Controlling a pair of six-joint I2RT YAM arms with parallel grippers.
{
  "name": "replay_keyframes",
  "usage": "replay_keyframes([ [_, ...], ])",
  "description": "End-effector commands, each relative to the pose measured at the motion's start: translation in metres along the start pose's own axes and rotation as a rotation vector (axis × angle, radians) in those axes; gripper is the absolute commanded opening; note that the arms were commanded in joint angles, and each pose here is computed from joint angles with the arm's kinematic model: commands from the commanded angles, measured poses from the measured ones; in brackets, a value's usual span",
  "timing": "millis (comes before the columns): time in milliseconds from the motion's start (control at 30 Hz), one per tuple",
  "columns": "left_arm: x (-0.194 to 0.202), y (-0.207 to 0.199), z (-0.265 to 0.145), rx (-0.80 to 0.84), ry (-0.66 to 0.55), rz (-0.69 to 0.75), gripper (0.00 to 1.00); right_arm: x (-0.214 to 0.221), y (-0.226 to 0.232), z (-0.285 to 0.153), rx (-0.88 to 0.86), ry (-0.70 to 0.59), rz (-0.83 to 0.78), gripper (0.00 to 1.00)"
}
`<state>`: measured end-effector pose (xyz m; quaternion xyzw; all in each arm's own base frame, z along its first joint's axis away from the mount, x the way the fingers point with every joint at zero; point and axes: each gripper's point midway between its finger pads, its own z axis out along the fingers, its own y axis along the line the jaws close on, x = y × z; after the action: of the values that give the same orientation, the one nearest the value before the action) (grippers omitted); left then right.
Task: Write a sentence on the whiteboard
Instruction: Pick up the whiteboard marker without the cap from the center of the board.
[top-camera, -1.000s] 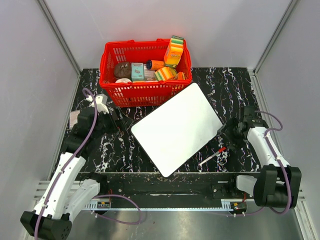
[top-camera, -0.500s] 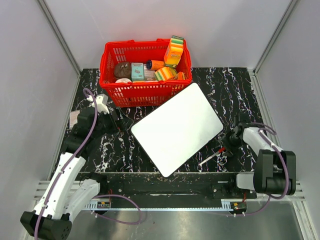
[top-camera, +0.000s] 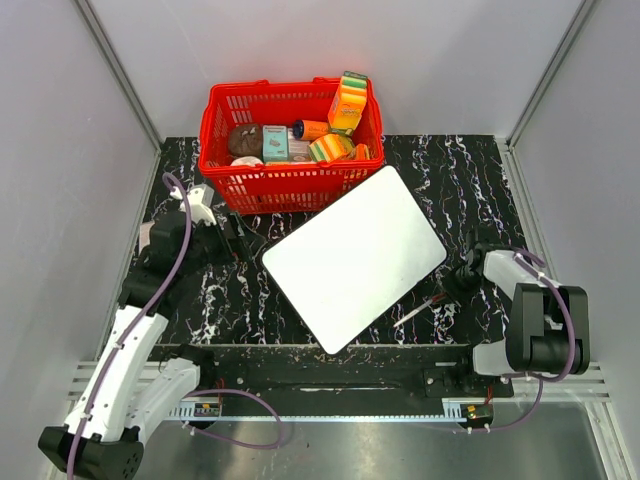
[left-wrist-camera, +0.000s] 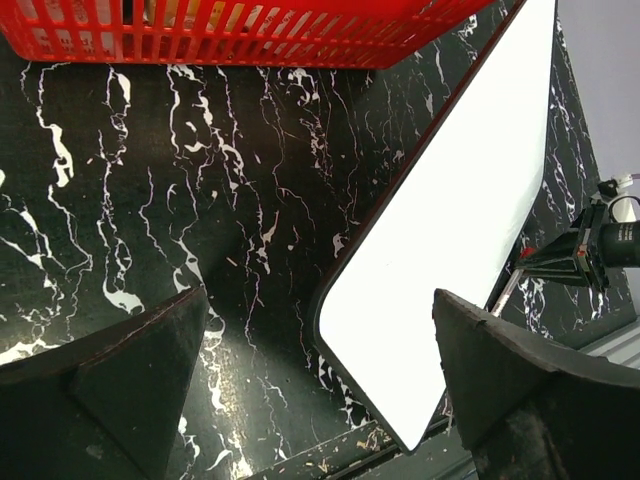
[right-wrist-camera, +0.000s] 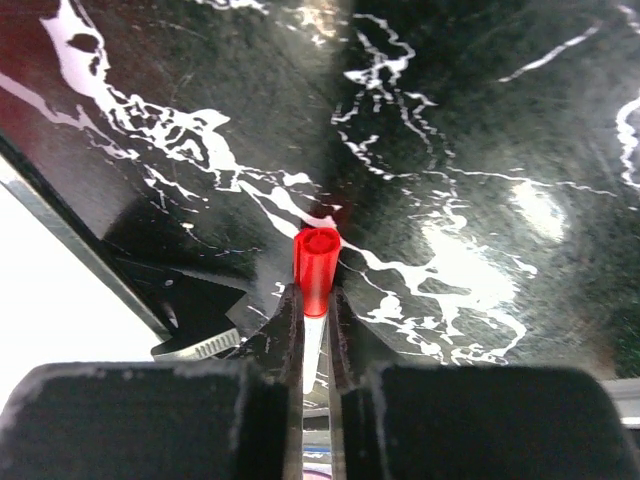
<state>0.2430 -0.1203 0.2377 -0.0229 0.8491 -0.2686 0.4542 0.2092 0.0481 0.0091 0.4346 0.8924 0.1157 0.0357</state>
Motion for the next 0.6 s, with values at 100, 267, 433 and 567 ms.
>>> replay_keyframes([
  [100, -0.029, -0.012, -0.023, 0.003, -0.075, 0.064, 0.99, 0.003, 0.007, -0.004, -0.073, -0.009, -0.055, 0.0],
  [267, -0.029, -0.012, -0.031, -0.004, -0.076, 0.09, 0.99, -0.004, 0.015, -0.05, -0.141, -0.147, -0.118, 0.0],
  [433, -0.034, -0.018, -0.037, 0.007, -0.074, 0.111, 0.99, 0.001, 0.023, -0.085, -0.209, -0.189, -0.14, 0.0],
  [567, -0.034, -0.029, -0.041, 0.068, -0.06, 0.117, 0.99, -0.002, 0.032, -0.108, -0.239, -0.223, -0.21, 0.0],
])
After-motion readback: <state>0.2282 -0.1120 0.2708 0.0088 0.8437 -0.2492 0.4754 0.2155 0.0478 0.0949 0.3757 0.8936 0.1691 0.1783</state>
